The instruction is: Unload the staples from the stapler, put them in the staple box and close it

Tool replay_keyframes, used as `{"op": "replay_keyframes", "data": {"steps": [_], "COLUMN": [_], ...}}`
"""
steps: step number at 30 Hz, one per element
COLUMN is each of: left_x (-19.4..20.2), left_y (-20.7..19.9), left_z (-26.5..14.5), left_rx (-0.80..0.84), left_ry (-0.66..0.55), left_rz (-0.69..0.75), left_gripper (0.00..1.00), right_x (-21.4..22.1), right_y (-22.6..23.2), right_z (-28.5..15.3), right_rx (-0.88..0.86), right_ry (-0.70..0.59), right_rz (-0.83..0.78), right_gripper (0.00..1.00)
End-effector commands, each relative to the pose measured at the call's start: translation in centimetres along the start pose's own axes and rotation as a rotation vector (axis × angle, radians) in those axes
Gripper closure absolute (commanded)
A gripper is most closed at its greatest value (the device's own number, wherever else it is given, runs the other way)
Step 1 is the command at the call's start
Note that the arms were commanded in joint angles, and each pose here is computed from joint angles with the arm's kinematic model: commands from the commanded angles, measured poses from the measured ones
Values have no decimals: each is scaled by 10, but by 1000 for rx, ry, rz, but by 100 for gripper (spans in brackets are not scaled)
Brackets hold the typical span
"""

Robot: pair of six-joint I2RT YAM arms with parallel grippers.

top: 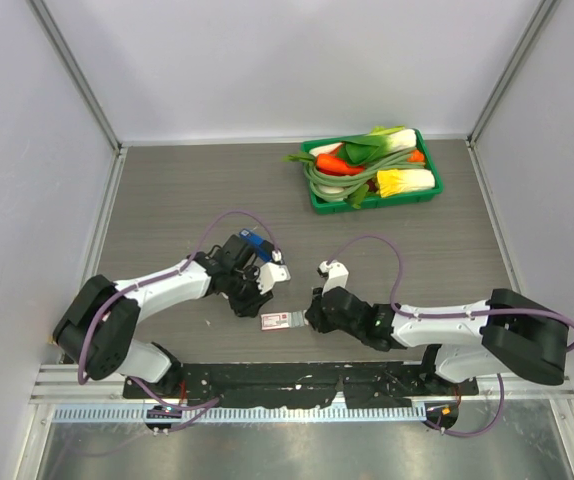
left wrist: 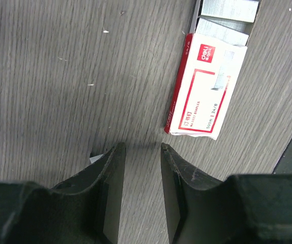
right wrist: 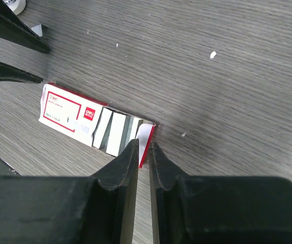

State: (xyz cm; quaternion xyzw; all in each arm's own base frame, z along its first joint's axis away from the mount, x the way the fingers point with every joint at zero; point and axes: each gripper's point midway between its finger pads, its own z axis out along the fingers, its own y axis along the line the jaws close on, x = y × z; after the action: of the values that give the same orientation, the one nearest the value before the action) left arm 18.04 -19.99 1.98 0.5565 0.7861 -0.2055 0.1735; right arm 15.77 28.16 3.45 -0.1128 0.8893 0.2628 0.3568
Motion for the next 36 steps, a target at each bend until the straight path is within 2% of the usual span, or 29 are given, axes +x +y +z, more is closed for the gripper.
{"op": "replay_keyframes", "data": {"steps": [1,24,36], "left_x": [-9,-11,-20], "left_y": [0,-22,-16], "left_z": [0,9,15], "left_rx": [-11,22,-18], "left_ry": [-40,-18,3], "left_rz": [53,127,116], "left_gripper": [62,62,62], "right_x": [-6,5,3], "right_y": [9,12,20], "right_z": [3,12,14], "right_rx": [-40,-75,-101], "right_ry": [-21,24,29], "right_rz": [42,40,29], "right_gripper": [80,83,83]}}
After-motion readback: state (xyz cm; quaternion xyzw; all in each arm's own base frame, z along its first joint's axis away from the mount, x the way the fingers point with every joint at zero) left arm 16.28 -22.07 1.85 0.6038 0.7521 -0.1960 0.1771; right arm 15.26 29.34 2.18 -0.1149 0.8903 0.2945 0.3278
